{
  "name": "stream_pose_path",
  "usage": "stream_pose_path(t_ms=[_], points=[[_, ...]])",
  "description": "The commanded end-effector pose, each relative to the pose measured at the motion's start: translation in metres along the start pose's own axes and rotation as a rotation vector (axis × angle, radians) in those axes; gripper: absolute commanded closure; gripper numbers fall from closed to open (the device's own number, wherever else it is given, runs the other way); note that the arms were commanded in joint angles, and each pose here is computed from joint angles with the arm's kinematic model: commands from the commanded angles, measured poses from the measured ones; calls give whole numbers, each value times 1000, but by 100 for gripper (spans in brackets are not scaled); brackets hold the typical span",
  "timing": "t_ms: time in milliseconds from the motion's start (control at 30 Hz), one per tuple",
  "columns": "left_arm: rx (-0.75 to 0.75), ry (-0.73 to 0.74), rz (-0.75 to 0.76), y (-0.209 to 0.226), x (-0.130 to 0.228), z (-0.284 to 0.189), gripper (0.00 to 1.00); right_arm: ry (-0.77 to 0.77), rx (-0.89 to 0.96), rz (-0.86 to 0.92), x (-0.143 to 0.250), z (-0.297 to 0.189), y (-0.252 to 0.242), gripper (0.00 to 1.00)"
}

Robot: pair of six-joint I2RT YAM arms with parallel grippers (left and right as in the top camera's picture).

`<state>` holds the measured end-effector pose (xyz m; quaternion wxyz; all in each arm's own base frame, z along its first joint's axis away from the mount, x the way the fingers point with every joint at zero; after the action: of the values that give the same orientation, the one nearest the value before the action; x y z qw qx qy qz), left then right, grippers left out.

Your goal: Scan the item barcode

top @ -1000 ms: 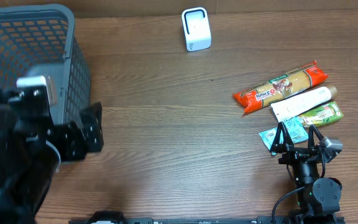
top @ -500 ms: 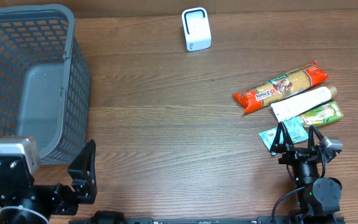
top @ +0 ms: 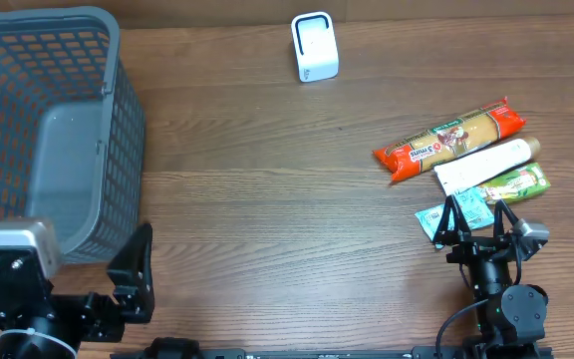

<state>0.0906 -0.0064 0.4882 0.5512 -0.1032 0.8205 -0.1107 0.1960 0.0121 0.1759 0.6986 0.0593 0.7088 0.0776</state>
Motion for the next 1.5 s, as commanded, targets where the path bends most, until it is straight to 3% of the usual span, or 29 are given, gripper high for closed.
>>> stream_pose_path(t_ms=[0,100,200,667,900,1300,1467], points=[[62,-22,27,-8,-5,-1,0,-3,1,-11,2,0,-1,0],[163,-17,160,-21,-4,-1,0,-3,2,-11,2,0,-1,0],[185,-9,202,-23,-1,8,0,-3,1,-11,2,0,-1,0],[219,-81,111,4,86,95,0,-3,1,-11,2,0,-1,0],[190,41,37,26,157,171,0,-3,1,-11,2,0,-1,0],[141,110,14,57,242,229,0,-3,1,-11,2,0,-1,0],[-59,68,21,92,267,243,1,-3,1,-11,2,0,-1,0]])
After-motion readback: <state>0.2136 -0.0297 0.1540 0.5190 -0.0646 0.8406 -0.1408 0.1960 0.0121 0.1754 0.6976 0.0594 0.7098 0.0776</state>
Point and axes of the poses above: each gripper's point midway between its finger pads, its own z axis out along the fingers, its own y axis along the line the jaws close on, x = y × z, the point moved 5 cm from there along -z, back along the fingers, and after that the axes turned 11 degrees about -z, right-handed, at the moved point
